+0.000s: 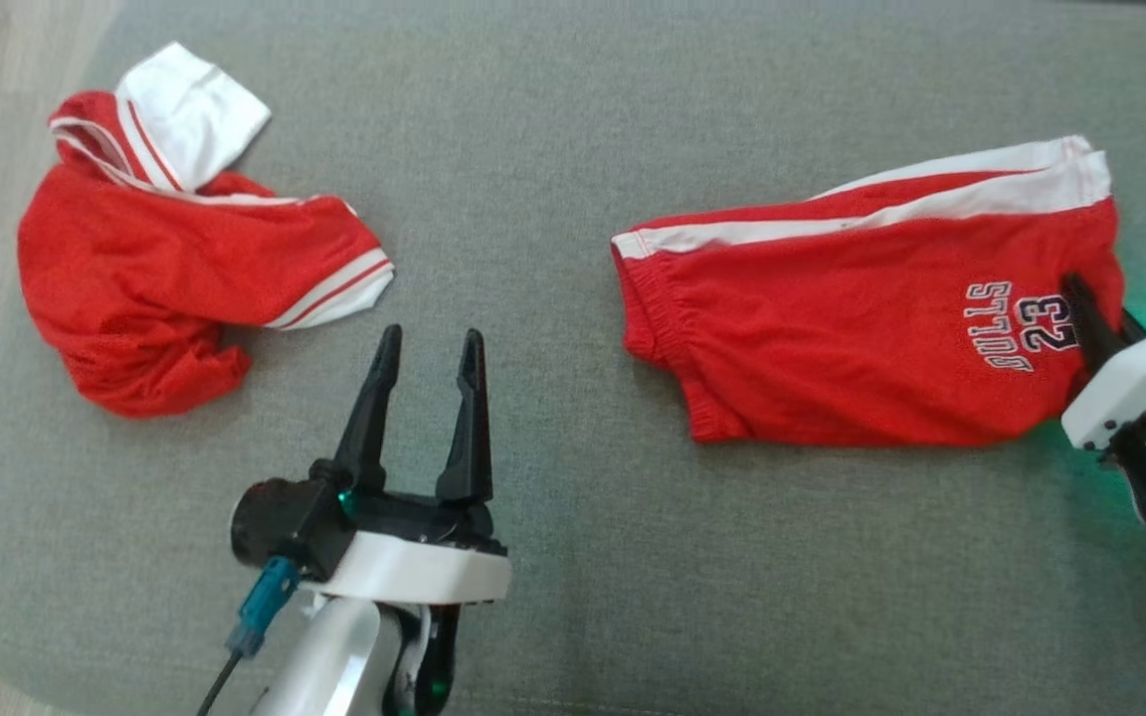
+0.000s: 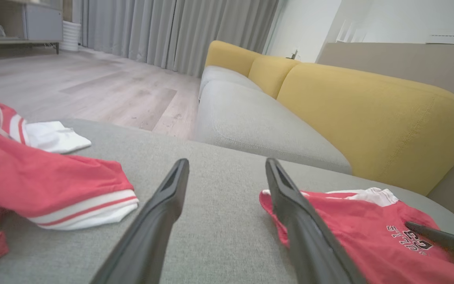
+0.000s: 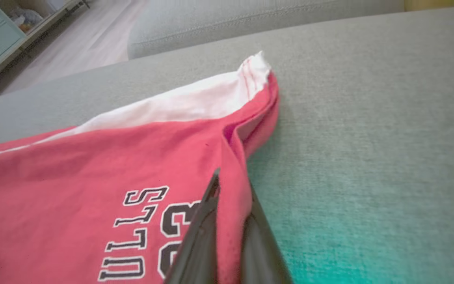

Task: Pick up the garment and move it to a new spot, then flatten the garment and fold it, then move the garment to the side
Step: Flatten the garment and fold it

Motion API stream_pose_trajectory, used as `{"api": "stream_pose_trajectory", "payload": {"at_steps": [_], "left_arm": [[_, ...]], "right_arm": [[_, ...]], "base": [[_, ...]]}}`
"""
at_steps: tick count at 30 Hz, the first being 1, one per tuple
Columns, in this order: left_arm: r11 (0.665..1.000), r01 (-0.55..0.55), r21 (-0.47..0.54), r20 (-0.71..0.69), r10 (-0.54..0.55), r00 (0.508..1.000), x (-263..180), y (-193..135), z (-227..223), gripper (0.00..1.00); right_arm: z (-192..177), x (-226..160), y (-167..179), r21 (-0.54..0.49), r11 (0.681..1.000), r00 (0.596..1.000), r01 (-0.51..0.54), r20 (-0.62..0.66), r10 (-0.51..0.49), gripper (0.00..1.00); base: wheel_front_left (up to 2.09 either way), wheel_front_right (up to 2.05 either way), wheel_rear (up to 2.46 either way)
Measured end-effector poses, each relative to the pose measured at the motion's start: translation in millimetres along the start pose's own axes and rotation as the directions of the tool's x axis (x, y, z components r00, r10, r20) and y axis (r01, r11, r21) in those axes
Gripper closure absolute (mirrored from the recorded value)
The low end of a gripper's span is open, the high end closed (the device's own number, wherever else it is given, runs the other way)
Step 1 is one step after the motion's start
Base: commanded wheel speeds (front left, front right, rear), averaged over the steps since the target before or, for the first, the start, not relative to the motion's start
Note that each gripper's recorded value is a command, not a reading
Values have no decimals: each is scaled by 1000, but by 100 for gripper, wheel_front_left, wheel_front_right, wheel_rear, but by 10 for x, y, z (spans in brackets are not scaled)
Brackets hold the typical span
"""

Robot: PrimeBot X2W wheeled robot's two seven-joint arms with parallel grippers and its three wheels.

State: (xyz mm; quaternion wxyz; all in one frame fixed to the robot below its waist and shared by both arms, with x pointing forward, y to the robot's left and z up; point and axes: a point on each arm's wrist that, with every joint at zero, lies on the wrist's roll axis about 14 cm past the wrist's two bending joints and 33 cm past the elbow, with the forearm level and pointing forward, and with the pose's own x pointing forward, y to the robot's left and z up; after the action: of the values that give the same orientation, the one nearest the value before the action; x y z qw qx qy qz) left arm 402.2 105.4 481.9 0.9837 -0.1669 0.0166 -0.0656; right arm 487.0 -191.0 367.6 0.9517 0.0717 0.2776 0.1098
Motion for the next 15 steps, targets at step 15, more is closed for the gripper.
{"api": "stream_pose_trajectory", "payload": {"at_steps": [15], "left_arm": [[994,109,-1,-1,-109,994,-26,-343,-45,0]], "right_arm": [[85,-946,-1086,-8,959,957,282,76,-281,100]], "base": [[0,0,0]]}}
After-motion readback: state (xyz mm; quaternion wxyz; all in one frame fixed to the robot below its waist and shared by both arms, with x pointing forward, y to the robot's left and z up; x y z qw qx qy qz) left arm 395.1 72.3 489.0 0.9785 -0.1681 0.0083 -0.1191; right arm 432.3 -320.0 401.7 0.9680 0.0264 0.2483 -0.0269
